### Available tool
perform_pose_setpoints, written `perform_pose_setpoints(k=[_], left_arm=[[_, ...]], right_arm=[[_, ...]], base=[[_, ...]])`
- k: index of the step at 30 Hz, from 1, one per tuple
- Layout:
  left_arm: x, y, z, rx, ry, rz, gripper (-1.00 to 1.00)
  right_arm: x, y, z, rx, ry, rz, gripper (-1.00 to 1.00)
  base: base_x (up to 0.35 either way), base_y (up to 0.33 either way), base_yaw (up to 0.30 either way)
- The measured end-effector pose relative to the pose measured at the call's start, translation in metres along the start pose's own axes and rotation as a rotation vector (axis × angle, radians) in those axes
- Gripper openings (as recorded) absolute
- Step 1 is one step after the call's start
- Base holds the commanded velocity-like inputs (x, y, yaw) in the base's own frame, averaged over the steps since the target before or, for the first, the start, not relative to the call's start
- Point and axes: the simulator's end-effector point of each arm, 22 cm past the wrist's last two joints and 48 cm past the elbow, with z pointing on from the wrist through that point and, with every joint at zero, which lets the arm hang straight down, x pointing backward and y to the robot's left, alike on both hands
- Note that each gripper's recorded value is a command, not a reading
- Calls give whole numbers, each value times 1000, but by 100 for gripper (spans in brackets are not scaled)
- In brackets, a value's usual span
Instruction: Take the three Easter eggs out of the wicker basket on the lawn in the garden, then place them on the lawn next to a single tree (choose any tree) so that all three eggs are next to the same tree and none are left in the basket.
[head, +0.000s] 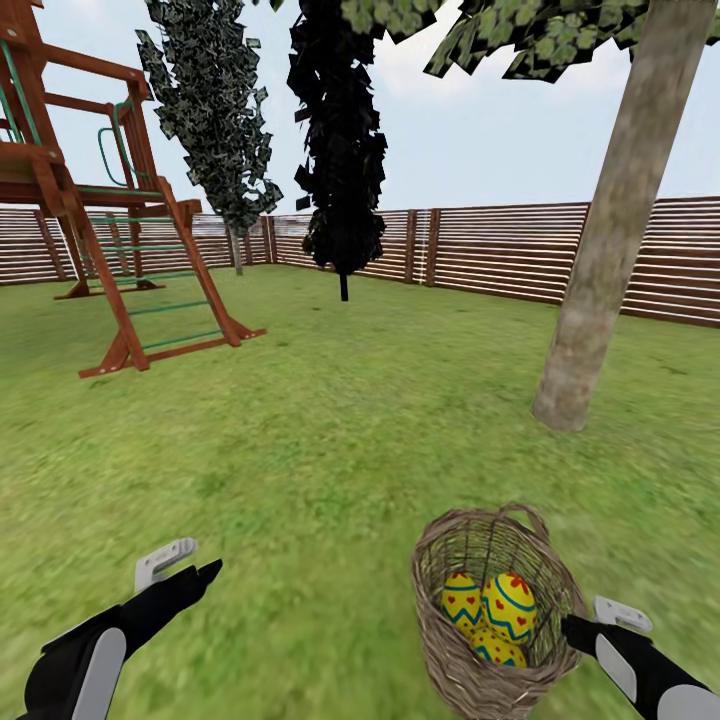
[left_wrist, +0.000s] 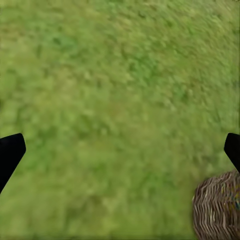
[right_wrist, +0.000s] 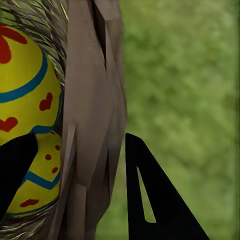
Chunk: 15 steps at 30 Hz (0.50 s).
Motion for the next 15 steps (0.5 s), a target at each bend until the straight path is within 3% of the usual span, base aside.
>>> perform_pose_setpoints(k=[15], left_arm=[[-17, -11, -9, -10, 11, 6, 100]], right_arm=[[-33, -5, -18, 9, -51, 20, -100]], base=[[0, 0, 0]])
